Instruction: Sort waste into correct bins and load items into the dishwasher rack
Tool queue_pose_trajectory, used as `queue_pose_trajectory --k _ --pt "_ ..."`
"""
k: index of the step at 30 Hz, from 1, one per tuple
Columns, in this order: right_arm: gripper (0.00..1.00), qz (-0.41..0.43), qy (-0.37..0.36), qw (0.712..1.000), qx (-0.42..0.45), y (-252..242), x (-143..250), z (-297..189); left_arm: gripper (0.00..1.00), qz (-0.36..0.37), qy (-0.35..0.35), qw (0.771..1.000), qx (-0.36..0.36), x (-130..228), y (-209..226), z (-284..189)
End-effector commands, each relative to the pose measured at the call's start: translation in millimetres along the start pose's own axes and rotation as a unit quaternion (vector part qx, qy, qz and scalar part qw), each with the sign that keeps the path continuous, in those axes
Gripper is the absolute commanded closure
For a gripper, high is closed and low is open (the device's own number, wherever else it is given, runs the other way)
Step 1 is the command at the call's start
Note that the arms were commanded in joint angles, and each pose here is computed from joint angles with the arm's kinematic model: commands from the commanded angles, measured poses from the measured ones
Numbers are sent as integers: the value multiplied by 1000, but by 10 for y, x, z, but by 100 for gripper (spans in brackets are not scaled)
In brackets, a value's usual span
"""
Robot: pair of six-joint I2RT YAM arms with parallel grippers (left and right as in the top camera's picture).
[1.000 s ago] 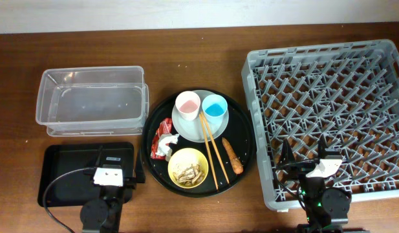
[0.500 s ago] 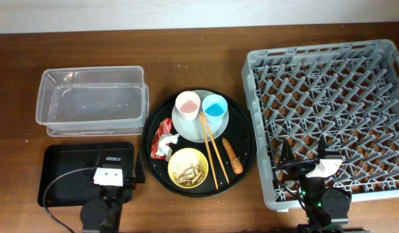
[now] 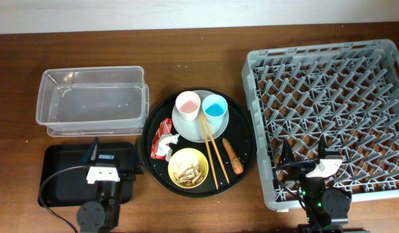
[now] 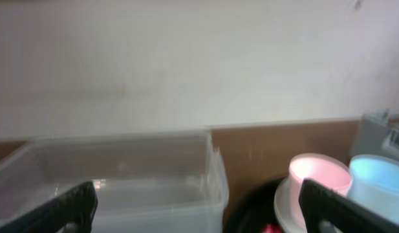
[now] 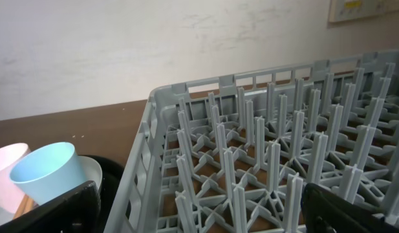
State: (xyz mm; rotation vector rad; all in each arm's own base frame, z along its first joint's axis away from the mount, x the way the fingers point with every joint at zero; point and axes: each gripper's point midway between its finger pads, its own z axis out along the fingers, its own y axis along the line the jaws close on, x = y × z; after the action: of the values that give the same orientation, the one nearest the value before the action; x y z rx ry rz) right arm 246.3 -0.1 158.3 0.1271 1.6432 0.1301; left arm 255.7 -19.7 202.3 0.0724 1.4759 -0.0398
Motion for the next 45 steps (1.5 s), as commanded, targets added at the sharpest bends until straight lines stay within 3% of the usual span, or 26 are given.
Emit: queue_pose_trajectory --k 1,9,12,15,16,17,18,21,25,28,31,33,39,45 --pt "2 3 0 1000 3 -20 17 1 1 -4 -24 996 80 -432 -268 -37" --pt "2 3 0 1000 3 -20 17 1 1 -20 161 981 108 -1634 -319 -392" --pt "2 3 0 1000 3 -20 17 1 1 -17 136 985 104 -2036 -293 -525" --pt "2 3 0 1000 3 -20 17 1 1 -24 134 985 105 -2056 -300 -527" --pt "2 3 0 1000 3 -20 17 1 1 -46 148 983 102 -1998 -301 -541" --pt "2 3 0 1000 3 -20 17 1 34 -58 164 980 99 -1919 -302 -545" --pt "2 3 0 1000 3 -20 17 1 56 -75 181 976 96 -1829 -305 -547" --pt "2 3 0 1000 3 -20 17 1 71 -191 285 937 58 -1258 -320 -551" --pt "2 3 0 1000 3 -20 17 1 72 -208 386 898 39 -647 -354 -399" --pt "2 3 0 1000 3 -20 17 1 72 -207 447 869 44 -381 -441 -272" --pt "2 3 0 1000 3 -20 17 1 71 -162 498 851 33 -86 -514 -140" --pt "2 3 0 1000 3 -20 17 1 72 -76 557 825 58 304 -870 -56" --pt "2 3 0 1000 3 -20 17 1 71 31 614 770 168 1031 -1843 -73" --pt "2 3 0 1000 3 -20 17 1 71 89 607 756 228 1249 -2178 -144"
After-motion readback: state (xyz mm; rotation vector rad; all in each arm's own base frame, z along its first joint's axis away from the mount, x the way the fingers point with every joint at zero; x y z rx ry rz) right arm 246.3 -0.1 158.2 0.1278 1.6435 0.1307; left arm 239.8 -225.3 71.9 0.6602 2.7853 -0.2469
